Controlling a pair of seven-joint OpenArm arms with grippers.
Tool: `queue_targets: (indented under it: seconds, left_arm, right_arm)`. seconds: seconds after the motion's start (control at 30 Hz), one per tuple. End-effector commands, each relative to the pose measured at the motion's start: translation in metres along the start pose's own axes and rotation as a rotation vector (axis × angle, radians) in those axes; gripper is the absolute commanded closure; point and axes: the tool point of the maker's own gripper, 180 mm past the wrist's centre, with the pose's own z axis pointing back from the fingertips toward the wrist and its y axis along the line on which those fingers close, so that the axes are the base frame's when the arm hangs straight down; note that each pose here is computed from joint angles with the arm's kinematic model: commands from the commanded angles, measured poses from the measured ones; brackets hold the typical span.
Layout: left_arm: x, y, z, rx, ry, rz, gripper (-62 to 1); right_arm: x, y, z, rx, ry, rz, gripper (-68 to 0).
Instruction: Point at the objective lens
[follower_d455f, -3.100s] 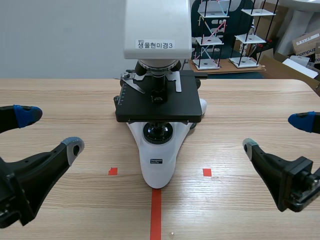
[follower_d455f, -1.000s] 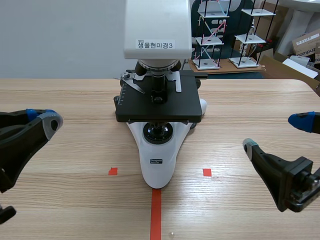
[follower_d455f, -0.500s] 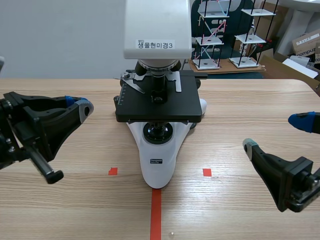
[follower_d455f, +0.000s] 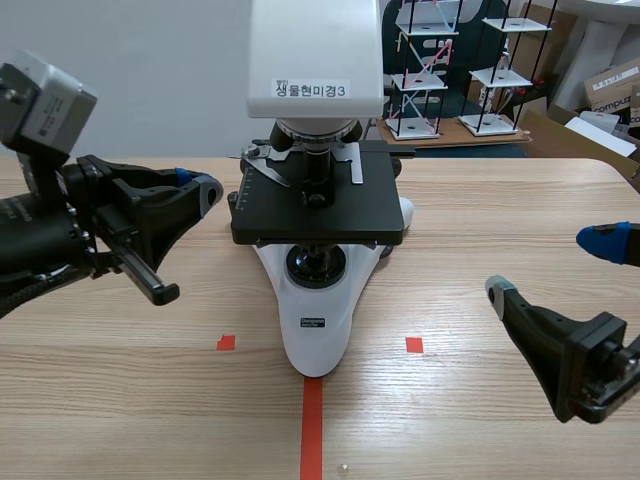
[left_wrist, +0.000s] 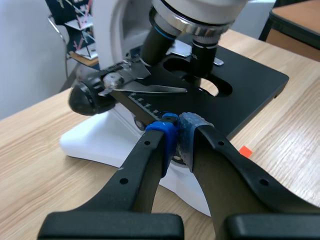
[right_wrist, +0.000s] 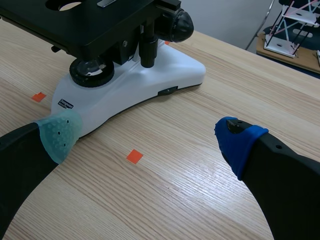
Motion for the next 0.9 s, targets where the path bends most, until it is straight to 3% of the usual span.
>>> queue_targets:
  seconds: [0.0,0.87]
  left_arm:
    - [0.011,-0.004,-0.004,-0.015,-0.041,0.002,-2.9]
    - [0.018,-0.012,-0.022,-0.042,-0.038,0.021,-2.9]
  right_arm:
    - [0.012,-0.001,-0.001,0.003,-0.035,0.015,-58.2]
    - [0.012,-0.001,-0.001,0.003,-0.035,0.015,-58.2]
